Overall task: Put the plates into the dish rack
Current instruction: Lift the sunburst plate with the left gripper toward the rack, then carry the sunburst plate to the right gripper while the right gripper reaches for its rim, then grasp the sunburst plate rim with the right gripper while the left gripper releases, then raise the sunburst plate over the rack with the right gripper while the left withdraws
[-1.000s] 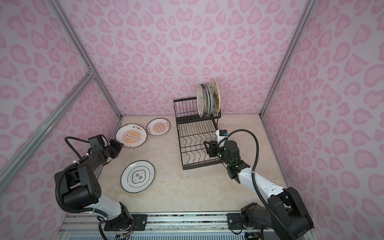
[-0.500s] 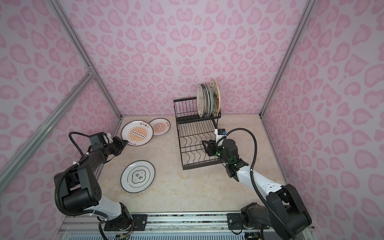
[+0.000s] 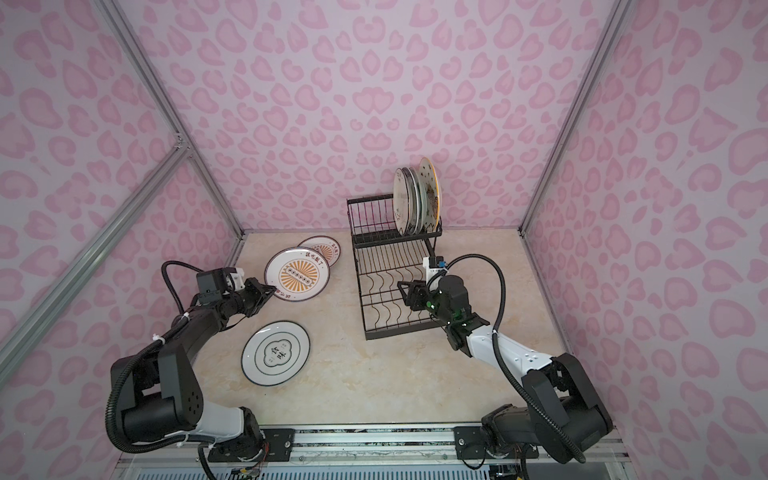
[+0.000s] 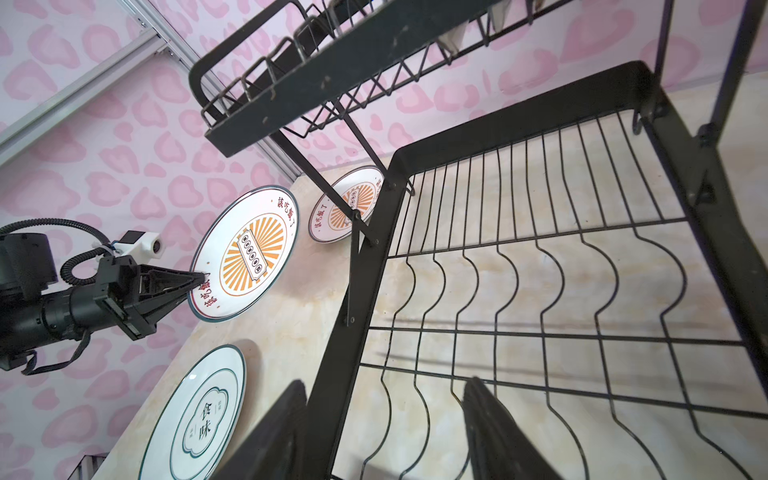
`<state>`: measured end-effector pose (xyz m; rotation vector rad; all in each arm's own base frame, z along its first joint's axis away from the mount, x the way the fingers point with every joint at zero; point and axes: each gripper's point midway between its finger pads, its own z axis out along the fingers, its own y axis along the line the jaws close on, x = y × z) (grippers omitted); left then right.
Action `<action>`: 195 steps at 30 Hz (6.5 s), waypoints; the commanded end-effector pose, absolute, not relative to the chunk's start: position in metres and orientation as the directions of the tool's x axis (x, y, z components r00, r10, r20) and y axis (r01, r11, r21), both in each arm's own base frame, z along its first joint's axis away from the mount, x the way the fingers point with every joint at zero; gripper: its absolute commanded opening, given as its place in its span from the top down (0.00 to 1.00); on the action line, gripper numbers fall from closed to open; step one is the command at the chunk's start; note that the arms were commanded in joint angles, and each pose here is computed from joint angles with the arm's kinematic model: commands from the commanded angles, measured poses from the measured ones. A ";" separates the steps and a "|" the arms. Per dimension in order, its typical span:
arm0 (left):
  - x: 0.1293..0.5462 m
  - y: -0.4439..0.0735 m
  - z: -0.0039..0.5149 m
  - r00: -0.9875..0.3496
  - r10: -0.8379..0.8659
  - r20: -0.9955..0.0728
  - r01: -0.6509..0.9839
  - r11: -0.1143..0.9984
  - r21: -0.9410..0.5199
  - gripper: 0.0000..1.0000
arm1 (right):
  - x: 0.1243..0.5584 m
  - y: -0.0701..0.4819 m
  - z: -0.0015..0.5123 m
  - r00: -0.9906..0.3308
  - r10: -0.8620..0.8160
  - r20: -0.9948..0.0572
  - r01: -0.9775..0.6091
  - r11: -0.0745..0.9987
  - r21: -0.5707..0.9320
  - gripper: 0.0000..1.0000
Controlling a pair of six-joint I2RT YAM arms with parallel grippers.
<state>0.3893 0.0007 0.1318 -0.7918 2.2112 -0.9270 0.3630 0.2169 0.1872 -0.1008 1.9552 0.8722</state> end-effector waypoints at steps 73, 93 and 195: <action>0.373 -0.201 0.181 -0.891 -0.241 -0.385 0.227 0.499 -0.837 0.97 | 0.364 0.257 0.176 -0.674 0.357 -0.647 -0.341 0.627 0.701 0.69; 0.366 -0.213 0.182 -0.885 -0.178 -0.430 0.285 0.523 -0.803 0.97 | 0.364 0.265 0.177 -0.694 0.355 -0.626 -0.350 0.593 0.725 0.78; 0.342 -0.156 0.182 -0.855 -0.257 -0.450 0.198 0.640 -0.742 0.54 | 0.492 0.223 0.461 0.053 0.130 -0.990 -0.159 0.980 0.121 1.00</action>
